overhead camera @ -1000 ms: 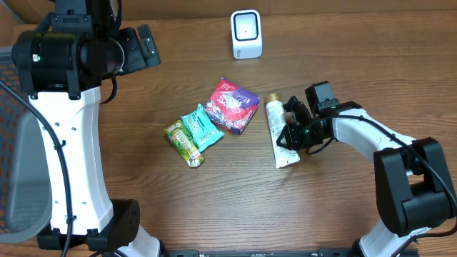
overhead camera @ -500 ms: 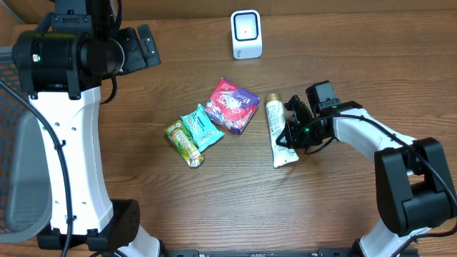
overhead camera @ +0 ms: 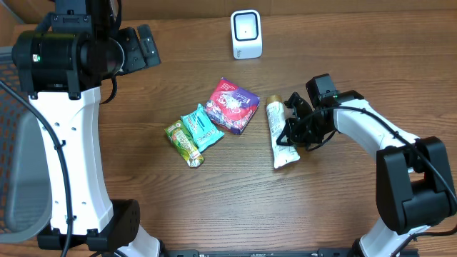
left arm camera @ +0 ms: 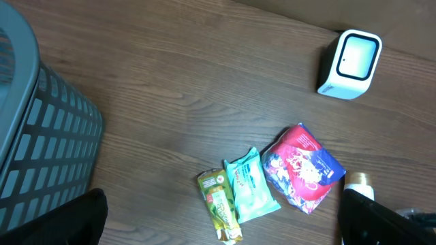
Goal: Scan the item barcode
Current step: 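Grasp the white tube again with the right gripper, then lift the tube and hold it up to the white scanner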
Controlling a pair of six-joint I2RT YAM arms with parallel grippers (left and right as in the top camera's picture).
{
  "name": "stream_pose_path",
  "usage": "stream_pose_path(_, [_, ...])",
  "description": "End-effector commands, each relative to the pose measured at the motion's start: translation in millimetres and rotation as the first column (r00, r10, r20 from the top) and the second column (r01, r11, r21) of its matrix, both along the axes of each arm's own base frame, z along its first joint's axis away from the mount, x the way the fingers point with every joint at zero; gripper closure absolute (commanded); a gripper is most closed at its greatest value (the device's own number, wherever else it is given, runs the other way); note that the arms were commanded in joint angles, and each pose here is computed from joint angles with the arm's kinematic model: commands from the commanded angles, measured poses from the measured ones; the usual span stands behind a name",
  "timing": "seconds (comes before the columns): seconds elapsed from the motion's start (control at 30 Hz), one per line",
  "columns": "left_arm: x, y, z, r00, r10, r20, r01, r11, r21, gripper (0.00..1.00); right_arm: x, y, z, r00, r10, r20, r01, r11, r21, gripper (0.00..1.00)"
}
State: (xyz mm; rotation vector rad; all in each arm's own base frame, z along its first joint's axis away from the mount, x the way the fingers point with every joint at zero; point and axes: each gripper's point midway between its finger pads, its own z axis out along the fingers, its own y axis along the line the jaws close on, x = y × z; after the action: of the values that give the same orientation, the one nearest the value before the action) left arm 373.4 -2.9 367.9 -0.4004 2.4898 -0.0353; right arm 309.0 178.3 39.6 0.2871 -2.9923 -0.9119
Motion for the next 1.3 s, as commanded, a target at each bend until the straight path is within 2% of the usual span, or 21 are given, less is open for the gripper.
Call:
stream_pose_path(0.0, [0, -1, 0, 1.000, 0.006, 0.001, -0.006, 1.000, -0.011, 0.00, 17, 6, 27, 0.998, 0.004, 0.063, -0.006, 1.000, 0.031, 0.96])
stream_pose_path(0.23, [0, -1, 0, 1.000, 0.006, 0.001, -0.006, 1.000, -0.011, 0.00, 29, -6, 67, 0.990, 0.001, 0.142, 0.009, 0.997, -0.073, 0.96])
stream_pose_path(0.6, [0, -1, 0, 1.000, 0.006, 0.001, -0.006, 1.000, -0.011, 0.00, 73, -18, 168, 0.903, 0.031, 0.429, 0.097, 0.957, -0.273, 0.96])
stream_pose_path(0.73, [0, -1, 0, 1.000, 0.006, 0.001, -0.006, 1.000, -0.011, 0.00, 94, -17, 220, 0.819, 0.028, 0.573, 0.171, 0.942, -0.290, 0.96])
stream_pose_path(0.83, [0, -1, 0, 1.000, 0.006, 0.001, -0.006, 1.000, -0.011, 0.00, 120, -23, 261, 0.701, 0.009, 0.714, 0.297, 0.905, -0.303, 0.96])
stream_pose_path(0.93, [0, -1, 0, 1.000, 0.006, 0.001, -0.006, 1.000, -0.011, 0.00, 138, -21, 283, 0.599, 0.051, 0.799, 0.352, 0.880, -0.320, 0.97])
stream_pose_path(1.0, [0, -1, 0, 1.000, 0.006, 0.001, -0.006, 1.000, -0.011, 0.01, 150, -16, 287, 0.552, 0.083, 0.830, 0.377, 0.862, -0.338, 0.97])
stream_pose_path(1.17, [0, -1, 0, 1.000, 0.006, 0.001, -0.006, 1.000, -0.011, 0.00, 185, -8, 265, 0.504, 0.193, 0.842, 0.437, 0.784, -0.441, 0.96])
stream_pose_path(1.27, [0, -1, 0, 1.000, 0.006, 0.001, -0.006, 1.000, -0.011, 0.00, 210, -6, 251, 0.463, 0.263, 0.846, 0.522, 0.691, -0.501, 0.96])
